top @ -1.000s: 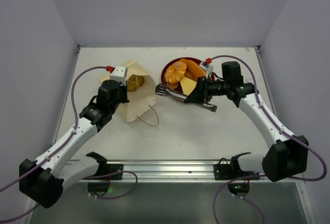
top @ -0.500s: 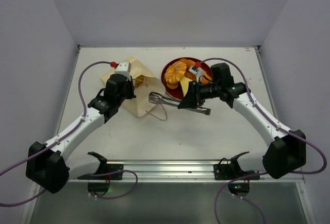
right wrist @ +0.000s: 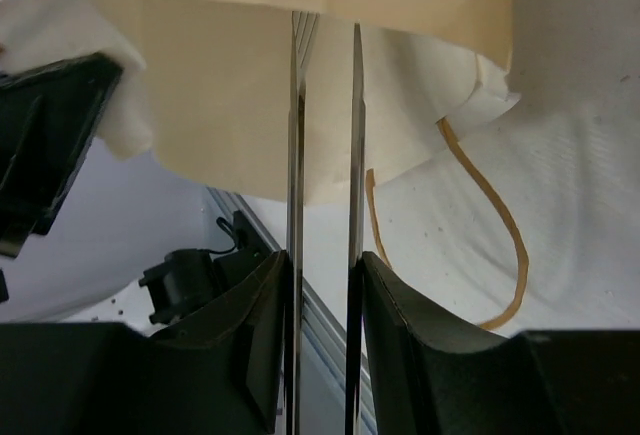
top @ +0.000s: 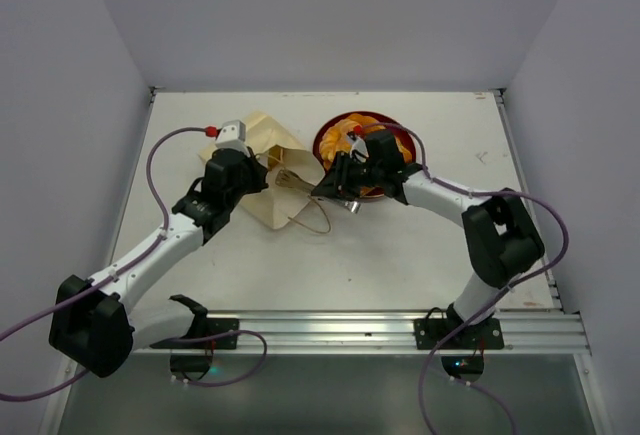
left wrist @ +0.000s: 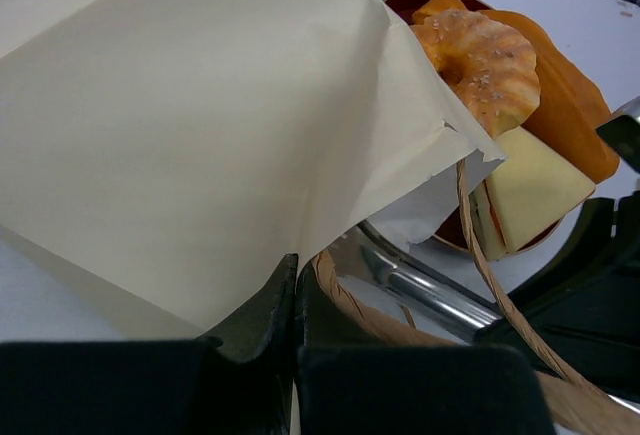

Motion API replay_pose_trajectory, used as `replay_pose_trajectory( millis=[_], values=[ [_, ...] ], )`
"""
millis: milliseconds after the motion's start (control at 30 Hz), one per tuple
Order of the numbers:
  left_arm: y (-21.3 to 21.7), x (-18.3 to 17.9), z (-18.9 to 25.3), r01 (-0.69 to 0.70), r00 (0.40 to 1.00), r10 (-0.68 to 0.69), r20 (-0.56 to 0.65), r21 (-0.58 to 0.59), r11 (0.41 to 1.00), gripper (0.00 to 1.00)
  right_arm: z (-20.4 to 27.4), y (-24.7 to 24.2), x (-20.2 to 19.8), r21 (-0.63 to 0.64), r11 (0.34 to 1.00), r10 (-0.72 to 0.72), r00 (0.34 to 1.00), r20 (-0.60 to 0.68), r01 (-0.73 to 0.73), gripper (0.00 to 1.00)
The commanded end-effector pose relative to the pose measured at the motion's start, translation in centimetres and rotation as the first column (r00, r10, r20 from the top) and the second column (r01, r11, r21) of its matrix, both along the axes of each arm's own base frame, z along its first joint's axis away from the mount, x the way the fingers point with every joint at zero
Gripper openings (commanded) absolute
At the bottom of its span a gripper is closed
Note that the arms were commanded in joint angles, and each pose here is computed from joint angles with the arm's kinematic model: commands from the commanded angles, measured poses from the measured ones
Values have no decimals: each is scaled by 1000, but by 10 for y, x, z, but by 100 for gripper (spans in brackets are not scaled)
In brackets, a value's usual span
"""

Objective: Take the fake bread out of the paper bag

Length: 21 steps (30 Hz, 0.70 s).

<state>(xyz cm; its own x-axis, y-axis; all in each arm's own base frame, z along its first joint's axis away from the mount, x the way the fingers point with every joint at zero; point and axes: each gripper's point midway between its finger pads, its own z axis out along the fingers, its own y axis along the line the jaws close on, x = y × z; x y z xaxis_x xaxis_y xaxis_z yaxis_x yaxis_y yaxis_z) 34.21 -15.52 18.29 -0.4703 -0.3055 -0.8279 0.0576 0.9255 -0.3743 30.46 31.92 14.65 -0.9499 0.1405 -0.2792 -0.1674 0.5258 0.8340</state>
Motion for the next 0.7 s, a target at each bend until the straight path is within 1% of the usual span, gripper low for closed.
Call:
replay_pose_trajectory(
  millis=[0,67,200,233,400,667],
  values=[
    [-1,6,22,-27,996,34,77,-83,996,0,9,23,26,76,992,-102,995,-15,103,38],
    [0,5,19,-29,997,35,74,-77,997,0,7,27,31,86,989,-121,992,-20,122,42],
    [0,4,15,-22,997,28,76,-80,997,0,4,32,38,109,981,-155,987,-43,159,45],
    [-1,4,14,-18,997,24,76,-83,996,0,0,32,38,112,978,-167,984,-66,174,45],
    [-6,2,8,0,998,7,66,-111,994,0,0,35,42,147,968,-192,977,-88,204,47],
    [-11,-2,9,17,998,-8,65,-147,989,0,-11,37,52,136,961,-227,967,-117,242,47]
  ],
)
